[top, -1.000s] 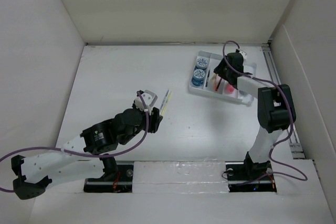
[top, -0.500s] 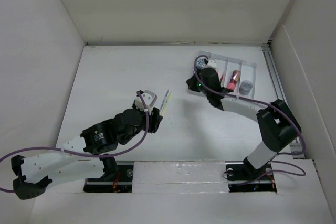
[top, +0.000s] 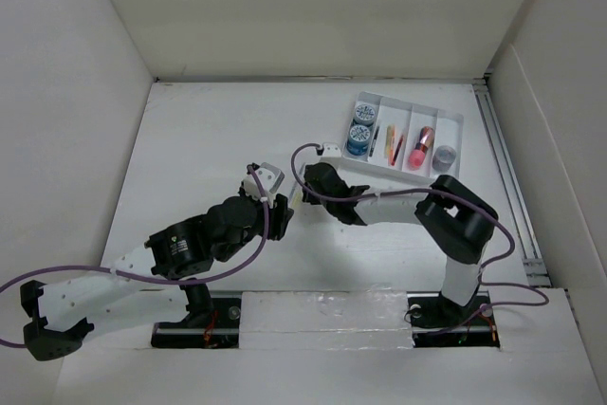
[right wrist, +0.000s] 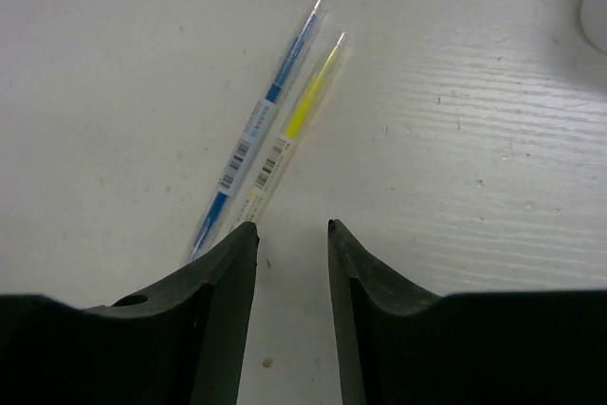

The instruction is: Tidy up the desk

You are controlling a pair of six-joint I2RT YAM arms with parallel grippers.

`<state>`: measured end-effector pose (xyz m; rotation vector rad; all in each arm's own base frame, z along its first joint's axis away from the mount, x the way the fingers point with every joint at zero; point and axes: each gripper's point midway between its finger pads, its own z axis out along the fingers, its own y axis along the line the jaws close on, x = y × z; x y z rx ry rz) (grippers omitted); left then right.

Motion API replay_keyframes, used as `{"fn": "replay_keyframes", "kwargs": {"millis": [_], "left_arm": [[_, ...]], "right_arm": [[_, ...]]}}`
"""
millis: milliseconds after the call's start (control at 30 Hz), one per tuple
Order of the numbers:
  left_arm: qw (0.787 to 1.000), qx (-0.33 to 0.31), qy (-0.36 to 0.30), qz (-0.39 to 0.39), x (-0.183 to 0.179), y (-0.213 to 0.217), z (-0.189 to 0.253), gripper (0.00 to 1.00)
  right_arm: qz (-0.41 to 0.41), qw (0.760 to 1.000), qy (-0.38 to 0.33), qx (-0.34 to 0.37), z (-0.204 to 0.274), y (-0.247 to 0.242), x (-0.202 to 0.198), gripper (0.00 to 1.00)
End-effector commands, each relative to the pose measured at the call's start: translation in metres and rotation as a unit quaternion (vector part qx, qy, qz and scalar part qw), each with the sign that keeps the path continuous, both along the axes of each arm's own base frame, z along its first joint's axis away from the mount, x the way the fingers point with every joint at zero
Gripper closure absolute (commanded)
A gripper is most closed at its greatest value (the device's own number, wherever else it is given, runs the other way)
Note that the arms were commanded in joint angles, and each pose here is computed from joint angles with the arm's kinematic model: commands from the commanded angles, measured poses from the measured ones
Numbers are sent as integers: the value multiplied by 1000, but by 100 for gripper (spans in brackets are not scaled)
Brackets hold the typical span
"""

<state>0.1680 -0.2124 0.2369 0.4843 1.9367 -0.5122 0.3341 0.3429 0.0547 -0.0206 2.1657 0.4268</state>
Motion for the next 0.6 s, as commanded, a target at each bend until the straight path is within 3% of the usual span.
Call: {"fn": "replay_keyframes", "kwargs": {"millis": [0, 567], "left_arm": [[1000, -2, -6, 8, 3, 1, 2, 56], [1000, -9, -7, 3, 1, 0, 5, 57]], "right_arm": [[-27, 999, -26, 9, 22, 9, 22, 58], [-36, 999, -15, -27, 7, 19, 37, 63]]}}
